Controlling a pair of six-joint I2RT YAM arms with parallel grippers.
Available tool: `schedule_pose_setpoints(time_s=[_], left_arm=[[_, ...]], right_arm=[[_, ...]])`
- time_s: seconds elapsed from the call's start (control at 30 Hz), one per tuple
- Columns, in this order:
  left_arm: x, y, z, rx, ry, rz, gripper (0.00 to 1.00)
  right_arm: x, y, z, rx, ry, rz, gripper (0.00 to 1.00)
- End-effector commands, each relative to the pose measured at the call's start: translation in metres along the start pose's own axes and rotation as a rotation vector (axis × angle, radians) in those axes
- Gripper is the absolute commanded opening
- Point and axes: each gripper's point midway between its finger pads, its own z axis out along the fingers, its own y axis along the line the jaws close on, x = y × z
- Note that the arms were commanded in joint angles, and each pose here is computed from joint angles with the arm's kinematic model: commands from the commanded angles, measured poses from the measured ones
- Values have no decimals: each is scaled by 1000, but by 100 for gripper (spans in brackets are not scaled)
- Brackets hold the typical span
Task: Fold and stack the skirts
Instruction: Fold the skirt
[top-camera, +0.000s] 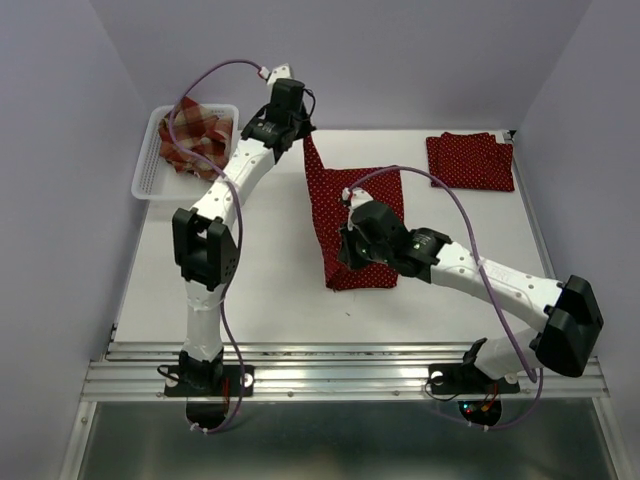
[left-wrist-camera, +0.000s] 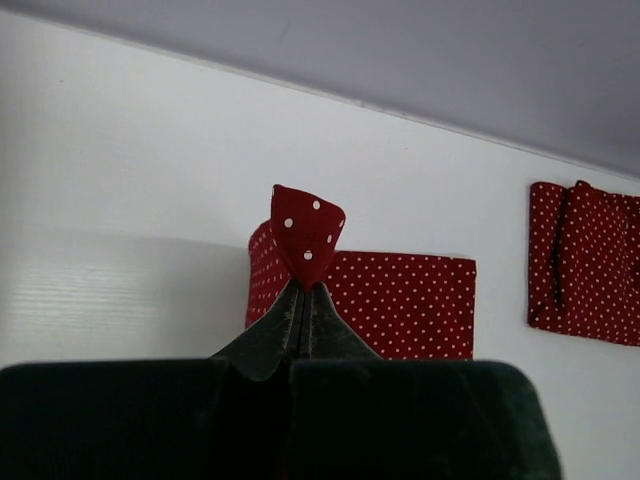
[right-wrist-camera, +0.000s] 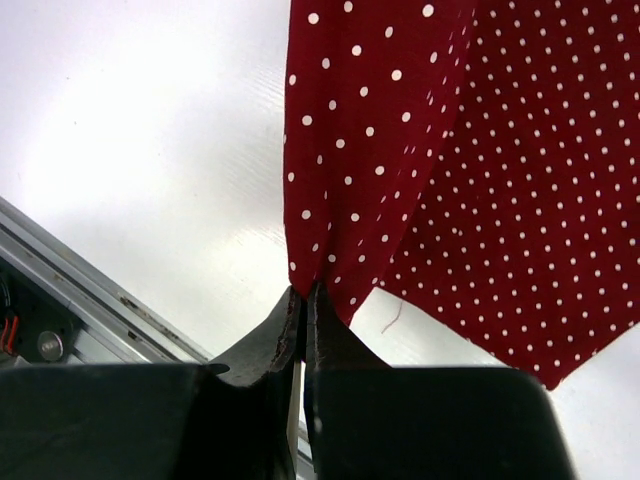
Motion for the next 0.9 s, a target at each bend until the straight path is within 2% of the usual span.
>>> schedule_pose_setpoints(time_s=[0.0,0.17,0.53,0.87], left_arm=[[-15,-39,-3,66,-62,-3,0],[3,-87,4,193,-61,3,0],[52,-146,27,350,-32,-8,0],[92,-163,60,410,4,-68,0]], right_arm=[[3,-17,-13,35,-15,50,1],[8,-39,-21,89,-20,93,1],[30,-66,-19,152,12,162,1],[48,-98,-5,212,48,243,1]])
